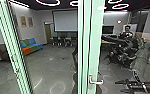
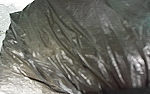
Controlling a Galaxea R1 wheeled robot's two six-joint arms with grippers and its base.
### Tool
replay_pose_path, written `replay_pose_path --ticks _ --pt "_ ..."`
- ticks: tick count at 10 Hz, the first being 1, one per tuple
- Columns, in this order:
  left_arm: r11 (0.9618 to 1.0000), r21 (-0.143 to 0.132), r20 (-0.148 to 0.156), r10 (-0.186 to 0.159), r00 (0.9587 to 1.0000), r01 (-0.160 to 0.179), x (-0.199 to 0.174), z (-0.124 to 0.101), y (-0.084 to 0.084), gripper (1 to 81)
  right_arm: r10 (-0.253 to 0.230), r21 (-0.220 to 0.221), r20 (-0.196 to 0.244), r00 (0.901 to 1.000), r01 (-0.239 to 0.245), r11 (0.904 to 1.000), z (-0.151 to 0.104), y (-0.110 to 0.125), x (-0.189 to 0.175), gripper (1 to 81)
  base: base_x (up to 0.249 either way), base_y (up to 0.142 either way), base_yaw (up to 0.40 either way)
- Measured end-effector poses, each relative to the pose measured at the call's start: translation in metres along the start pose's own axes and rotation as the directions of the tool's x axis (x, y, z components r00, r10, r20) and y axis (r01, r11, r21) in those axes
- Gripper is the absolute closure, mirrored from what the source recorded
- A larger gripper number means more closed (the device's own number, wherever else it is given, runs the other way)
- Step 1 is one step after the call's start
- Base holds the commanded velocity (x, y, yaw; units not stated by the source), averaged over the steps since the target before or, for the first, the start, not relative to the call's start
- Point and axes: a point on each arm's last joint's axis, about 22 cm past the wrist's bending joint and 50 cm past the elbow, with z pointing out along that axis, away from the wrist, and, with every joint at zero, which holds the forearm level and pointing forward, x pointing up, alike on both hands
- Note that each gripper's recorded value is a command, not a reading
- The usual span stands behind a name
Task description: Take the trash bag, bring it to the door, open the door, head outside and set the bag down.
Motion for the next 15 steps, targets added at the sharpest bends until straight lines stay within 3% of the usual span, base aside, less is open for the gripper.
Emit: replay_pose_path --ticks 4,6,9,11,13,15 --pt "0.9995 0.026 -0.001 -0.018 0.9998 0.018 0.000 0.000 -0.009 81.1 0.093 0.013 0.008 0.9956 -0.093 0.9956 0.043 -0.008 0.019 1.0 0.000 0.000 0.000" --pt "0.9997 0.018 -0.001 -0.018 0.9998 0.018 0.000 0.003 -0.001 81.1 0.142 0.002 -0.008 0.9898 -0.142 0.9899 0.058 -0.003 0.035 1.0 0.000 0.000 0.000" --pt "0.9996 0.021 -0.001 -0.019 0.9998 0.019 0.000 0.003 -0.003 81.1 0.214 -0.012 -0.007 0.9767 -0.215 0.9766 0.083 -0.010 0.053 1.0 0.000 0.000 0.000" --pt "0.9996 0.022 -0.003 -0.019 0.9998 0.019 0.001 0.003 -0.003 81.1 0.268 -0.027 0.021 0.9632 -0.267 0.9632 0.103 -0.012 0.048 1.0 0.000 0.000 0.000" --pt "0.9995 0.023 -0.004 -0.020 0.9998 0.020 0.001 0.003 -0.004 81.1 0.297 -0.042 0.040 0.9541 -0.295 0.9545 0.119 -0.012 0.041 1.0 0.000 0.000 0.000" --pt "0.9992 0.035 -0.004 -0.020 0.9998 0.020 0.001 0.003 -0.007 81.1 0.303 -0.073 0.049 0.9517 -0.299 0.9514 0.125 -0.004 0.036 1.0 0.000 0.000 0.000"
